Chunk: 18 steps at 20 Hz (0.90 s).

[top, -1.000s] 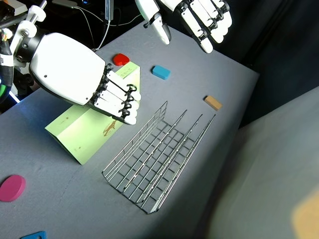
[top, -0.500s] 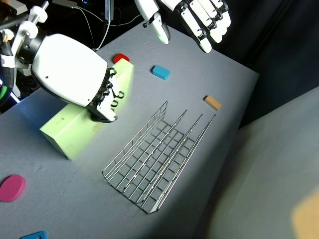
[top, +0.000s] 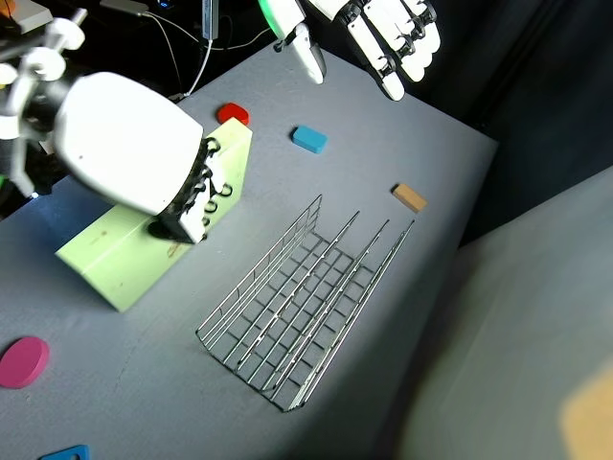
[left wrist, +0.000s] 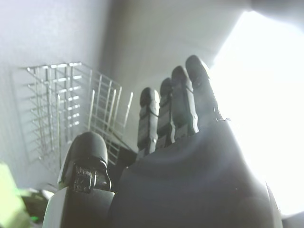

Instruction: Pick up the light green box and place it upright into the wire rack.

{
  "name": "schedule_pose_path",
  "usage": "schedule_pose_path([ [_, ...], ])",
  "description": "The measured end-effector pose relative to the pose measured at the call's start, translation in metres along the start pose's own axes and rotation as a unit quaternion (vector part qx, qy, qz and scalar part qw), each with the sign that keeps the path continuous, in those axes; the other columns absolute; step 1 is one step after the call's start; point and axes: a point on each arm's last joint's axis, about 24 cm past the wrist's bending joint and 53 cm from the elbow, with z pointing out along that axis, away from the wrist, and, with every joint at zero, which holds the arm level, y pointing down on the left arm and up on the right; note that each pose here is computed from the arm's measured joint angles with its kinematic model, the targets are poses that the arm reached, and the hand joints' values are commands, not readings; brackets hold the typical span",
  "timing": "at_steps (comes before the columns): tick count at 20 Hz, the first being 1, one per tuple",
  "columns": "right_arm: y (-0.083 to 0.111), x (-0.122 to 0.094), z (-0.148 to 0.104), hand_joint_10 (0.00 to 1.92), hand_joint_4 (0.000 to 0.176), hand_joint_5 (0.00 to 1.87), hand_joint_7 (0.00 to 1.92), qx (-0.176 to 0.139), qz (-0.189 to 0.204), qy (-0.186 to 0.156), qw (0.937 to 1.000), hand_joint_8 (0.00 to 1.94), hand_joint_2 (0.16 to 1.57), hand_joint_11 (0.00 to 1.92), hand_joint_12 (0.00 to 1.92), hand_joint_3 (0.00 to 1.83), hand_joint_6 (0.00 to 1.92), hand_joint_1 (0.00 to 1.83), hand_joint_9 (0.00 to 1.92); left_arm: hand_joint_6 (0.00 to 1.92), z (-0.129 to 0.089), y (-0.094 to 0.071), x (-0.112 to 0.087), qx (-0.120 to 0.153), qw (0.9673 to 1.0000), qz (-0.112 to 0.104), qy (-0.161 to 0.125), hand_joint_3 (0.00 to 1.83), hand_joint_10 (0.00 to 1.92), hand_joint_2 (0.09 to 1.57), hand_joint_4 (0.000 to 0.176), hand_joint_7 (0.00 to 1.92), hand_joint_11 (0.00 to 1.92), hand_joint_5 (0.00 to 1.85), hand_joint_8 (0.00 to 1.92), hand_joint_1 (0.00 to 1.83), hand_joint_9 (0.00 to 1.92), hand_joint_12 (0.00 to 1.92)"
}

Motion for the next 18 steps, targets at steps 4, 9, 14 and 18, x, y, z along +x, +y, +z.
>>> schedule_pose_path([
  [4,0.007,-0.032,-0.013,0.92,0.000,1.02,1.34,-0.016,-0.005,-0.023,0.9996,0.42,1.04,0.83,1.58,0.00,0.95,1.27,1.11,0.00,0.000,0.002,-0.001,-0.004,1.0000,-0.002,-0.001,0.00,0.00,1.46,0.022,0.08,0.00,0.15,0.00,0.00,0.08,0.33],
  [9,0.019,-0.077,-0.030,0.92,0.000,1.02,1.34,-0.040,-0.019,-0.072,0.9964,0.43,1.04,0.83,1.58,0.00,0.93,1.27,1.11,0.01,-0.001,0.006,-0.002,-0.009,0.9999,-0.005,-0.001,0.00,0.00,1.45,0.021,0.10,0.00,0.16,0.01,0.00,0.08,0.33],
  [14,0.036,-0.102,-0.034,0.92,0.000,1.03,1.34,-0.070,-0.024,-0.104,0.9918,0.44,1.04,0.83,1.58,0.00,0.92,1.27,1.11,0.01,-0.001,0.007,-0.002,-0.010,0.9999,-0.004,-0.001,0.00,0.00,1.46,0.021,0.10,0.00,0.16,0.01,0.00,0.08,0.33],
  [18,0.059,-0.120,-0.018,0.92,0.000,1.02,1.34,-0.086,-0.008,-0.120,0.9890,0.43,1.04,0.83,1.58,0.00,0.94,1.27,1.11,0.00,-0.001,0.007,0.000,-0.009,0.9999,-0.003,0.002,0.00,0.00,1.46,0.023,0.10,0.00,0.15,0.01,0.00,0.08,0.33],
])
